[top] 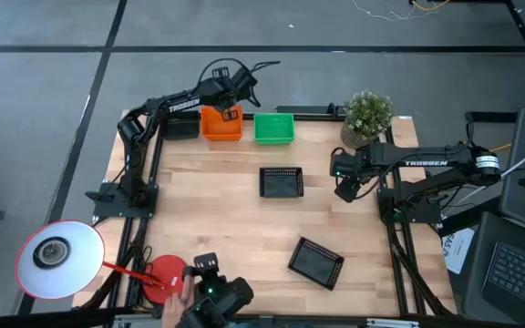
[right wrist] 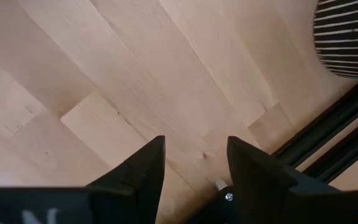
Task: Stack baskets by color
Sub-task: Stack the bottom orange bin on top of the top orange bin, then adjust the black bins
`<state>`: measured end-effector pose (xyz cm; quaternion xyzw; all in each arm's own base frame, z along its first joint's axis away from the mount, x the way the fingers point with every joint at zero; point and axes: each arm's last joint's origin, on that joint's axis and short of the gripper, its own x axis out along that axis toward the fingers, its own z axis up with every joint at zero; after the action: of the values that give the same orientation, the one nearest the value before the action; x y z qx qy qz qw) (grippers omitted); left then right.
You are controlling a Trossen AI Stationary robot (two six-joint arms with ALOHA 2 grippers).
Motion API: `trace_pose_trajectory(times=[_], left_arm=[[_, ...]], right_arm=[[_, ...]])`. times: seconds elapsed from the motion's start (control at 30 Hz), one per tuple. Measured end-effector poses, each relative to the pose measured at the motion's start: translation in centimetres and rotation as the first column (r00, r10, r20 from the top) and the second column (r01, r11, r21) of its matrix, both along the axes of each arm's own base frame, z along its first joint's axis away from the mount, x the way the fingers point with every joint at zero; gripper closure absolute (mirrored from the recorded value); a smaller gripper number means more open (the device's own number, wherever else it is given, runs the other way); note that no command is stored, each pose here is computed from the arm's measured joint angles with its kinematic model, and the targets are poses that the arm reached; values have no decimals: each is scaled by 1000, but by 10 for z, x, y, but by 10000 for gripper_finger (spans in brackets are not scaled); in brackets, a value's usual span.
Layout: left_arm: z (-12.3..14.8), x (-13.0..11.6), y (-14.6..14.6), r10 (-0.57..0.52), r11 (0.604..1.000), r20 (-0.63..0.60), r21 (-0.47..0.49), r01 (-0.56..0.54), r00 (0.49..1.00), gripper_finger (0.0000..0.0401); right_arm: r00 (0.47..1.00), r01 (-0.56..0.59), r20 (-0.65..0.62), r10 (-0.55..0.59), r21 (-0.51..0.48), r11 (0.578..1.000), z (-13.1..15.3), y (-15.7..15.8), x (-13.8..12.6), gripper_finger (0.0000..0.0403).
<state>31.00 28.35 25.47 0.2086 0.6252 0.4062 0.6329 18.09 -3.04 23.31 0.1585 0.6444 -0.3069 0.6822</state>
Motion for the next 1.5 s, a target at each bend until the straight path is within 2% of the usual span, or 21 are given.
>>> trace_pose_trajectory(times=[0.37, 0.53, 0.63, 0.77, 0.9, 1.0, 1.07, 1.13, 1.2, 1.27, 1.5], left_arm=[[-40, -6, -5, 3, 1000, -15, -12, -4, 1000, 317], [-41, -8, 0, 2, 1000, -1, 1, -2, 1000, 317], [-37, -8, 0, 9, 999, -38, 41, -8, 999, 317], [-18, -2, -16, -2, 999, -98, 54, 7, 995, 317], [7, 3, -56, -18, 1000, -105, -11, 17, 994, 317], [28, -4, -92, 23, 992, -48, -125, -29, 999, 315], [41, -11, -114, 61, 968, 39, -244, -50, 997, 315], [48, -16, -132, 98, 924, 121, -379, -45, 988, 317], [57, -16, -149, 117, 885, 196, -465, -13, 974, 319], [65, -20, -164, 100, 868, 224, -497, 25, 969, 320], [89, -41, -196, 71, 870, 224, -490, 49, 972, 321]], right_arm=[[1000, 1, 5, -1, -1, 1000, 0, 0, 0, 229], [1000, 3, 14, -3, -2, 1000, 0, 0, 1, 229], [1000, 1, 15, -1, -2, 1000, 0, 0, 1, 229], [1000, 0, 15, 0, -2, 1000, 0, 0, 1, 229], [999, 1, 34, -1, -5, 1000, 0, 0, 3, 229], [997, 5, 80, -4, -10, 1000, 0, -1, 8, 229], [992, 4, 124, -2, -15, 1000, 1, -2, 12, 229], [986, 2, 168, 1, -22, 1000, 1, -2, 16, 229], [971, 10, 238, -2, -32, 999, 1, -4, 25, 229], [965, 0, 262, 7, -27, 1000, -4, -5, 35, 229], [993, -39, 109, 38, 11, 999, -49, -8, 64, 229]])
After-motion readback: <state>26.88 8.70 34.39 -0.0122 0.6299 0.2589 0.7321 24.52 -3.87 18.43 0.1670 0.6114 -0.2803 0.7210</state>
